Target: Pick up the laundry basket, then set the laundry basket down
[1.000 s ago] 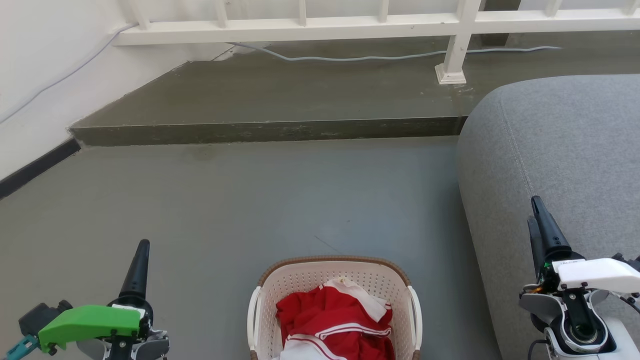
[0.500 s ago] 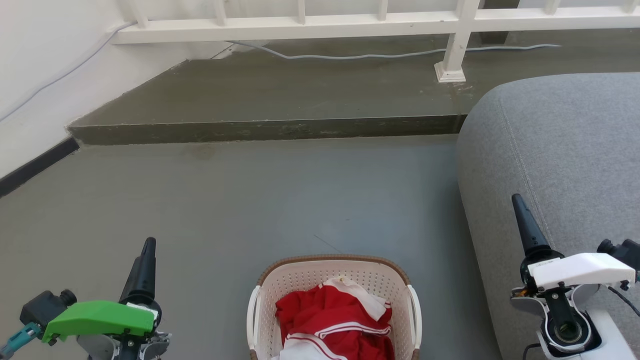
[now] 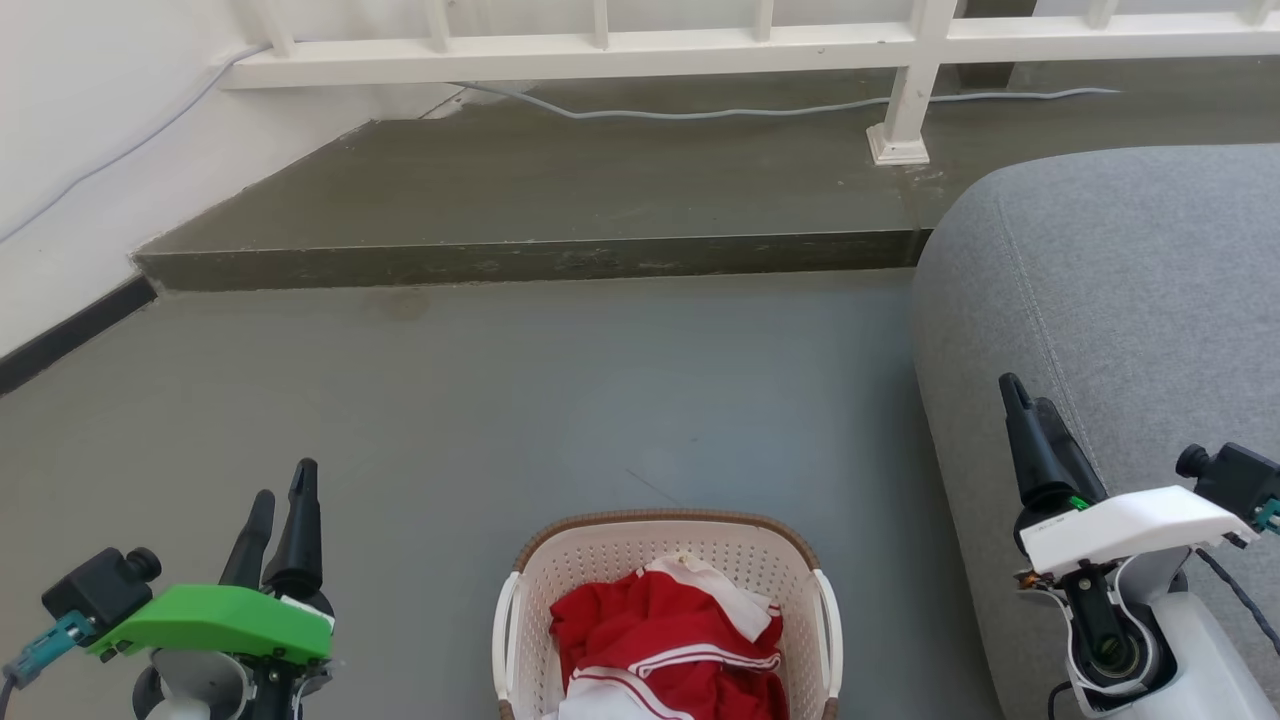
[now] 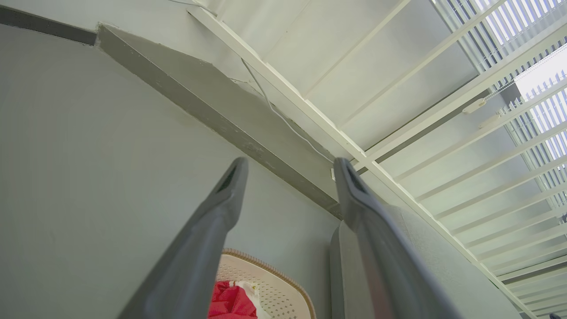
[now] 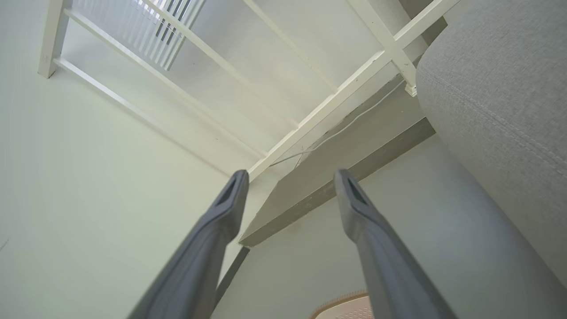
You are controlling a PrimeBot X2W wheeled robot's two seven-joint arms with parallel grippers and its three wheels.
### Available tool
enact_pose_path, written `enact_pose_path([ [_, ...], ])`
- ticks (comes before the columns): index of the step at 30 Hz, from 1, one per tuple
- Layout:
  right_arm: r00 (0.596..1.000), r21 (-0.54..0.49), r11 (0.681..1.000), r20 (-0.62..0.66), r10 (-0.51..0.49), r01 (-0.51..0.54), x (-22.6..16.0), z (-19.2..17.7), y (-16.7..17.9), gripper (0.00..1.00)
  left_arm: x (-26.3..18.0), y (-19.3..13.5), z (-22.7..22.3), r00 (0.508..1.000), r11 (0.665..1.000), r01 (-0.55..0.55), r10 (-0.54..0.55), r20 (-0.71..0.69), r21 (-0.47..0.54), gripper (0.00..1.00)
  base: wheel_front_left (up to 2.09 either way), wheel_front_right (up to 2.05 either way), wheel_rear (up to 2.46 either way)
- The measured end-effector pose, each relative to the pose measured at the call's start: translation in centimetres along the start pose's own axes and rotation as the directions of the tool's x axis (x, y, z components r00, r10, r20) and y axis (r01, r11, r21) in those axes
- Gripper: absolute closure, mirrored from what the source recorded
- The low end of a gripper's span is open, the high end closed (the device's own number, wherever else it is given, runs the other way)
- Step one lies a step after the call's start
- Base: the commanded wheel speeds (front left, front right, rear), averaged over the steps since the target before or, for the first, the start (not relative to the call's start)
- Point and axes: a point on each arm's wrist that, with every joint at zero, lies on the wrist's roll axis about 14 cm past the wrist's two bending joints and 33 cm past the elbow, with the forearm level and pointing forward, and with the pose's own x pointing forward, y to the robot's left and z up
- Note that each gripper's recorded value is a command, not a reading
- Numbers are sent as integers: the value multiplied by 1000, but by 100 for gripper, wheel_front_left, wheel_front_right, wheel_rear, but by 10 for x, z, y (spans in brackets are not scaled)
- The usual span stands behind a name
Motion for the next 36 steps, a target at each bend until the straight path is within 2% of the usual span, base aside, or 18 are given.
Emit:
enact_pose_path([
  [8,1000,-137,990,-2,14,-14,1,-3,6,0,0,-2,1,1000,992,5,-7,11,125,0,0,0,0],
  [17,999,-261,965,6,37,-35,2,-5,13,0,0,-8,-2,999,972,30,-34,16,233,0,0,0,0],
  [23,998,-341,939,8,58,-52,2,-7,17,0,1,-14,-4,998,953,47,-56,23,300,0,0,0,0],
  [36,994,-505,858,2,107,-92,1,-13,25,0,5,-30,-2,991,880,98,-129,36,464,0,0,0,0],
])
